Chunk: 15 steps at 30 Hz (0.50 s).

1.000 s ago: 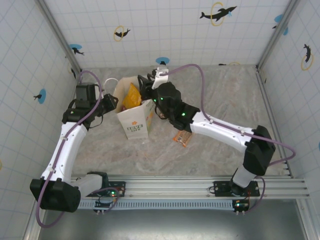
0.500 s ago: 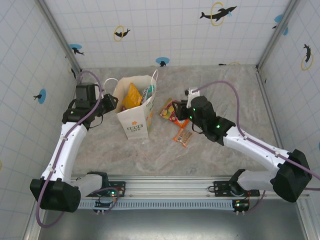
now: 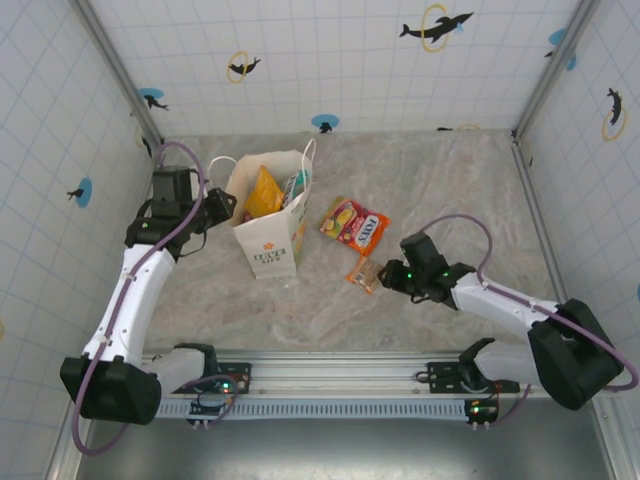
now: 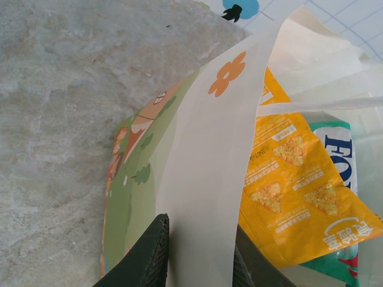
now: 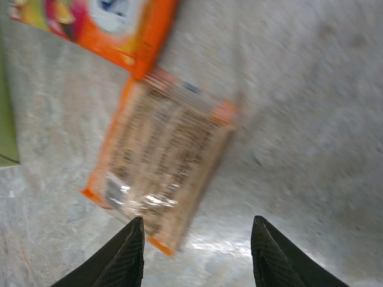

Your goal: Place the snacks into the paper bag

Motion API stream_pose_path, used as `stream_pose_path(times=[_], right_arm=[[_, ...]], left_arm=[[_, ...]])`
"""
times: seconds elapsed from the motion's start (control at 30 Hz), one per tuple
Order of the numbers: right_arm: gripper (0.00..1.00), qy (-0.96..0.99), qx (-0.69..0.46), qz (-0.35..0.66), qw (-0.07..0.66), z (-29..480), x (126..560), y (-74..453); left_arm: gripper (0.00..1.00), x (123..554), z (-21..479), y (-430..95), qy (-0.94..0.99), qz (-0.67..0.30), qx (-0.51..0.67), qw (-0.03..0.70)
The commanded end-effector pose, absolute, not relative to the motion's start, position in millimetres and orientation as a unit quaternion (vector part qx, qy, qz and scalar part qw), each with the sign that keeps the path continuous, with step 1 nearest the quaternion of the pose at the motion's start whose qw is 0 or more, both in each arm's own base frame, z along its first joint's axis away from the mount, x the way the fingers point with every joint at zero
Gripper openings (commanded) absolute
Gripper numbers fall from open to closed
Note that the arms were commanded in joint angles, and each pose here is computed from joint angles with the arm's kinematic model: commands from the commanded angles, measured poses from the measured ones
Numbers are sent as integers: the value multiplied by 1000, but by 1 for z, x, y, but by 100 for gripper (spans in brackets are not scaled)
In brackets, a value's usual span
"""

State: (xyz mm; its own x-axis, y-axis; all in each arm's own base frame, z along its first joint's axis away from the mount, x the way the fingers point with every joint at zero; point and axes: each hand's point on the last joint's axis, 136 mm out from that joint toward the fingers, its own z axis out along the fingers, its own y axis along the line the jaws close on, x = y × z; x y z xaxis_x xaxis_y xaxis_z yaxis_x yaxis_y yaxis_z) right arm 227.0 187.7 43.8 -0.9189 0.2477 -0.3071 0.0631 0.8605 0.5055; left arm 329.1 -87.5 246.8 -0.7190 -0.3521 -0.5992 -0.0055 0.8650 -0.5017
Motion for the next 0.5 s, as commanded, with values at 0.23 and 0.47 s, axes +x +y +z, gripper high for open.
stream_pose_path(times=[0.23,0.47], right_arm=[[47,918,130,332,176,32,244,201],[42,917,138,330,179,21,255,204]], left_arm=[[26,330,245,-88,894,-244,-99,362],[26,331,245,-88,895,-243,-101,361]])
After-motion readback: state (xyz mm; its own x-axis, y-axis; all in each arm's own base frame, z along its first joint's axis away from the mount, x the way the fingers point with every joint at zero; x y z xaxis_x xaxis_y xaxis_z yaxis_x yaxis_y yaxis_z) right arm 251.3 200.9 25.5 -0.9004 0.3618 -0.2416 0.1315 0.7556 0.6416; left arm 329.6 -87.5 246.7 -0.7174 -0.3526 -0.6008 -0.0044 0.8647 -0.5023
